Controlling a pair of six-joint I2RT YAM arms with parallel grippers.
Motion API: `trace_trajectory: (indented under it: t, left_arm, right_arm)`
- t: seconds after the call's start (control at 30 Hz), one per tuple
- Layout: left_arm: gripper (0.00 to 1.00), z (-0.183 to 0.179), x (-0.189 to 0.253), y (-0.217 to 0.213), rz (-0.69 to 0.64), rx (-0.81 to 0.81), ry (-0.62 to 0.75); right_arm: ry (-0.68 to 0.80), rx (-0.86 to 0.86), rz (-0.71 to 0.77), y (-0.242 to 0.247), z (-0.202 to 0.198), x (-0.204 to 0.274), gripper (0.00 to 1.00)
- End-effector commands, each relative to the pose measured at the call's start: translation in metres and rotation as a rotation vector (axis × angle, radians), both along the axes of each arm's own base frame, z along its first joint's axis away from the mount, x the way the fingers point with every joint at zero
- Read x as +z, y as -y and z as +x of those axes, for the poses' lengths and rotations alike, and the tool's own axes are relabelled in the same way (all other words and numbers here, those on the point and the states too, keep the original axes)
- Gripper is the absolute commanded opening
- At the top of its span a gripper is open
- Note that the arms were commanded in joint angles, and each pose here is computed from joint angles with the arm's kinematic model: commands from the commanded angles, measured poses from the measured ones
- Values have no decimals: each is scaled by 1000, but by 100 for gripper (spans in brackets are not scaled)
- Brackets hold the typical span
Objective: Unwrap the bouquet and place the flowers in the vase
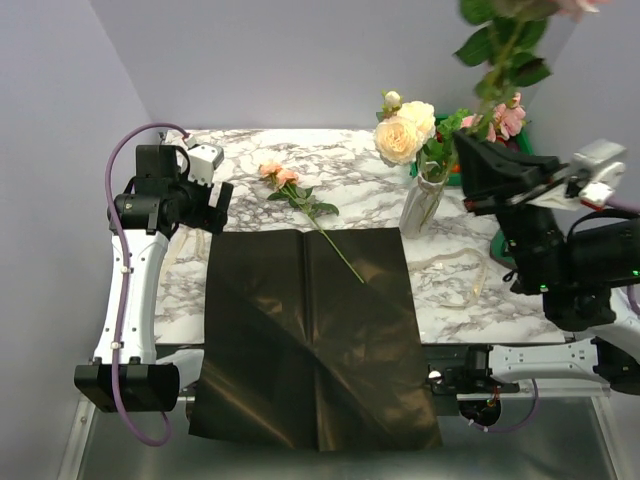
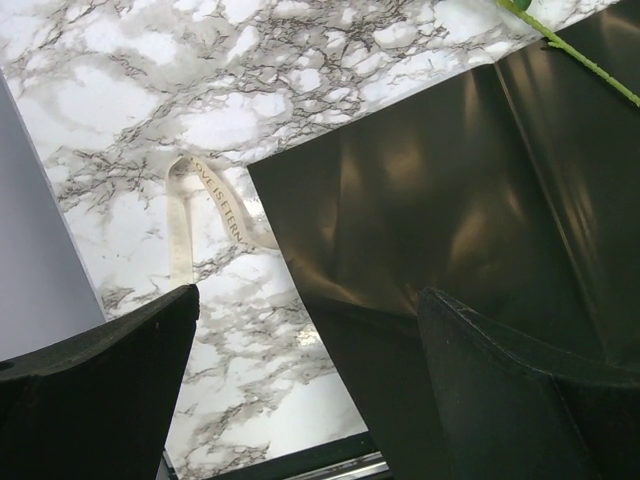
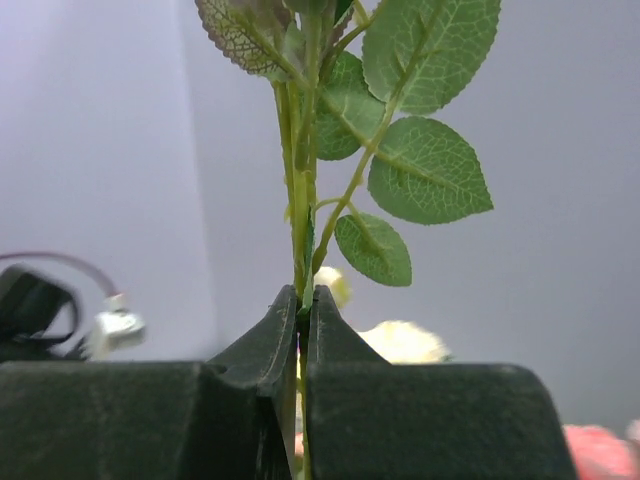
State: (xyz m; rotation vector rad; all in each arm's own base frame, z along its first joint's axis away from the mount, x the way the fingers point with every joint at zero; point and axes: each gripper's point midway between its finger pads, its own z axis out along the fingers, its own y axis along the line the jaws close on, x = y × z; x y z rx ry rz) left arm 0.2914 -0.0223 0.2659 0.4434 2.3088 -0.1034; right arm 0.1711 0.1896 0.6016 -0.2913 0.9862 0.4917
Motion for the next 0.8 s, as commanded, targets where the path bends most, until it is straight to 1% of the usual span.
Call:
trace_trajectory:
  t: [0.0,0.03,0.07,0.13,0.23,0.3,0.4,0.43,0.47,0.53,0.57,0.63,0.67,0.73,0.77]
  left_arm:
    - [99,0,5,6,-32,-22,7]
    - [99,1,6,7,-32,-26,10]
    - [99,2,7,7,-36,-30,11]
    - [99,3,8,9,-41,-37,12]
    - [99,5,9,12,-54,-52,14]
    - [99,6,8,14,-63,-56,12]
    - [99,6,7,13,-60,-55,13]
    - [99,7,6,13,-57,-56,12]
    - [99,7,5,12,-54,-55,9]
    - [99,7,4,11,-42,-58,7]
    - [99,8,3,10,-40,-56,6]
    - [99,9,2,9,-29,-58,9]
    - [99,9,0,9,-29,-58,4]
    - [99,10,-1,8,-24,-62,5]
    - [99,10,-2,9,-27,-64,2]
  right_arm:
    - [58,-316,49,76,10,24,1]
    - [65,-395,4,87,13,20,1]
    - [77,-430,48,98,12,23,1]
    - [102,-500,21,102,15,14,1]
    - [99,-562,59,108,29,7,1]
    - [95,-594,42,106,42,2,1]
    - [106,-584,37,99,62,-5,1]
    - [101,-570,75,100,69,-4,1]
    - [85,-565,56,94,78,-8,1]
    - [68,-558,94,96,93,-10,1]
    - [49,-556,76,89,105,-18,1]
    - [55,-543,84,91,116,-24,1]
    - [77,-508,70,84,120,-25,1]
    - [60,-507,55,83,136,-39,1]
    - [98,-488,65,82,136,-35,1]
